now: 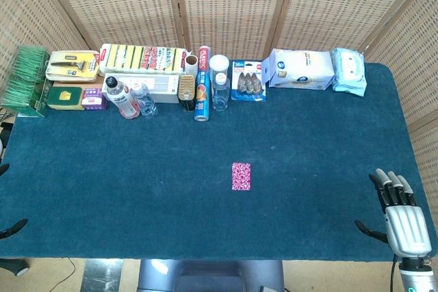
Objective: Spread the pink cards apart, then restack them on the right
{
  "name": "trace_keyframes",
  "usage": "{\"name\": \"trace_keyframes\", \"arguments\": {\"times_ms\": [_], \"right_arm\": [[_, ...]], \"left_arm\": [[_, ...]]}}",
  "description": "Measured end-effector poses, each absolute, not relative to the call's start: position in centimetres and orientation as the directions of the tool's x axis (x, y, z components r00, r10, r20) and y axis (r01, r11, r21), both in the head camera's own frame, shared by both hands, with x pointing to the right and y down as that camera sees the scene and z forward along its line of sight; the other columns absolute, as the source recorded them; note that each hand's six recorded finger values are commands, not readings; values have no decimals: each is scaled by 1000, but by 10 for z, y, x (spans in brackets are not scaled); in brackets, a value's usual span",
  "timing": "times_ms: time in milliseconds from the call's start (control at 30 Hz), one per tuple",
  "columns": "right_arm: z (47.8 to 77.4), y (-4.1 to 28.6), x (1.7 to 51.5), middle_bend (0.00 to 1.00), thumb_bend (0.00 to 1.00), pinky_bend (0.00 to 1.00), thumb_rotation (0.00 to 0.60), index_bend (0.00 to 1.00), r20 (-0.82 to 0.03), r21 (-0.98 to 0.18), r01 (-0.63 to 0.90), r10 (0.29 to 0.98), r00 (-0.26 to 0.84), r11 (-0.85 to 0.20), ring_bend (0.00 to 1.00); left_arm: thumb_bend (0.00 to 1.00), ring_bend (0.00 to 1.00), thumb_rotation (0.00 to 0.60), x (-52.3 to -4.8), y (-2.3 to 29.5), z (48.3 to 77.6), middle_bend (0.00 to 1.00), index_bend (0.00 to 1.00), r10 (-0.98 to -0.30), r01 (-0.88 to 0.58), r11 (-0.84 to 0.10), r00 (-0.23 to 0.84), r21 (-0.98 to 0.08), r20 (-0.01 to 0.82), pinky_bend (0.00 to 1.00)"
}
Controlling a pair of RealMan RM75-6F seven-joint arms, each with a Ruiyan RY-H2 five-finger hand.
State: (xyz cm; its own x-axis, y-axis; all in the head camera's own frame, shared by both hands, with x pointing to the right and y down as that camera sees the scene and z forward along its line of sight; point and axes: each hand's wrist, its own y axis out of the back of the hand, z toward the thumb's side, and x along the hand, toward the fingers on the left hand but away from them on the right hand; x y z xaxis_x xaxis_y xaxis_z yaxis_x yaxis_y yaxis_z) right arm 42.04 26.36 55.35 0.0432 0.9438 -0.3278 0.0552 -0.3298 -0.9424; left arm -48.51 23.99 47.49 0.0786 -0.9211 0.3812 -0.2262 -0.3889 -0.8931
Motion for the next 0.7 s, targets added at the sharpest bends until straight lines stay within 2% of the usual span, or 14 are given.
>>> {"name": "trace_keyframes", "arguments": {"times_ms": [200, 367, 467, 700], "right_arm": [[555, 265, 420, 162, 0, 0, 508, 83, -341, -937, 63, 938, 55, -344, 2], [562, 261, 405, 188, 0, 0, 505, 100, -379, -910, 131, 917, 127, -394, 11], [567, 255, 395, 189, 0, 0, 503, 101, -398, -901, 112, 902, 165, -418, 11], [589, 234, 347, 189, 0, 0, 508, 102, -493, -836, 91, 814, 306, -541, 11]], "left_arm": [[74, 0, 600, -483, 241, 474, 0, 0, -922, -230, -388, 85, -893, 379, 14], [74, 0, 600, -481, 242, 476, 0, 0, -920, -226, -391, 85, -892, 382, 14], [74, 0, 600, -480, 241, 478, 0, 0, -917, -223, -398, 84, -890, 389, 14], [75, 0, 600, -478, 238, 487, 0, 0, -902, -197, -431, 76, -881, 425, 14]]}}
